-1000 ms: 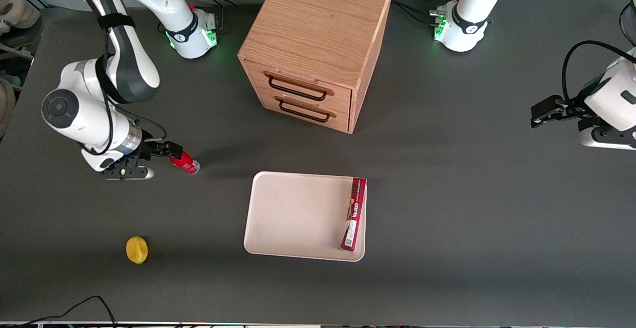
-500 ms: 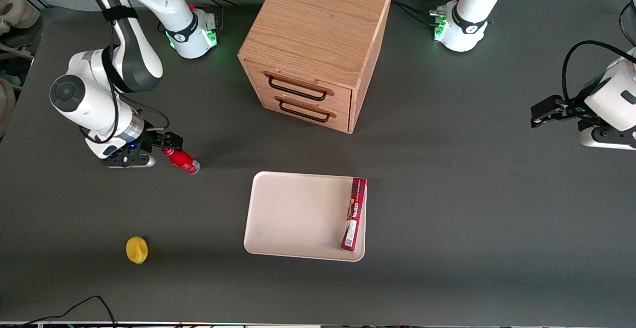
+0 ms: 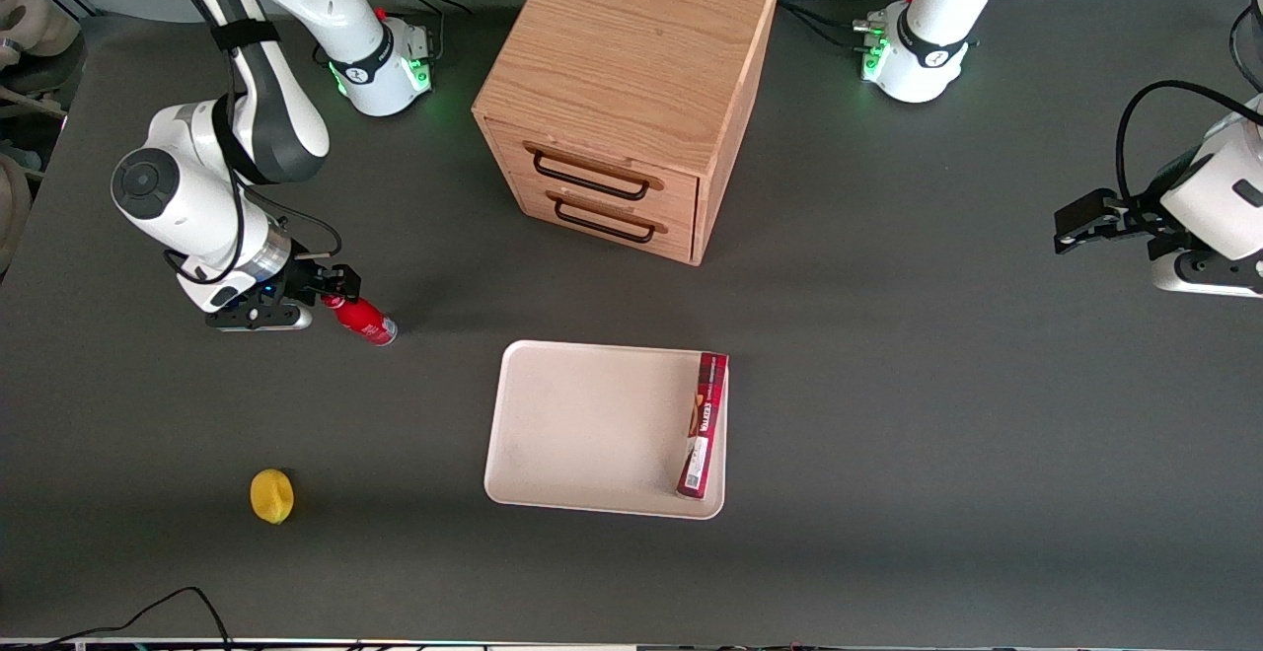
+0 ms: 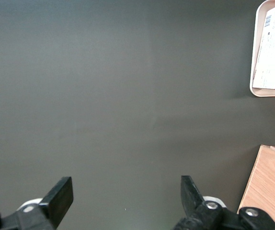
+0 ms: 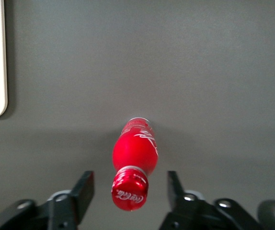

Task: Place coke bottle on tray
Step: 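Close the right gripper around the bottle's neck near the cap, then lift the bottle with the right gripper and swing it toward the tray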

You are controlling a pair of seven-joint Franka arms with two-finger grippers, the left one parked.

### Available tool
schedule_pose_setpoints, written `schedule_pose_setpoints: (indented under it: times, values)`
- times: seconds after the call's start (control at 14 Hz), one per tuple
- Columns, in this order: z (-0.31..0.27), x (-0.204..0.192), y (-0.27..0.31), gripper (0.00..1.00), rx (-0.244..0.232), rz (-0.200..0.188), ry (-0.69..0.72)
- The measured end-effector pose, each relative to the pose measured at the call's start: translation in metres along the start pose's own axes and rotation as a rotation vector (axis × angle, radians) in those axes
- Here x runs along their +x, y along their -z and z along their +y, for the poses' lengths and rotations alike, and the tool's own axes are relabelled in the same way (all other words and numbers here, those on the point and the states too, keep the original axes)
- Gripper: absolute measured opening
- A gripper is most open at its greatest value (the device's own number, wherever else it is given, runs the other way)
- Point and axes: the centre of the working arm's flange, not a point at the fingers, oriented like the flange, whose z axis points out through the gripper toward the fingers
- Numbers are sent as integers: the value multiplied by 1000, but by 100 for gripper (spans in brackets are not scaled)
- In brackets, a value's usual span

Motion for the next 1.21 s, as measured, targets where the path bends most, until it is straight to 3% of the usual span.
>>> schedule_pose_setpoints:
  times: [0.21,0.57,0.71,1.21]
  values:
    - [0,0,1,33,0,2,0]
    - [0,0,2,31,0,1,1]
    - [0,2,15,31,-2,-19,1]
    - [0,28,155,31,-10,-106,-5]
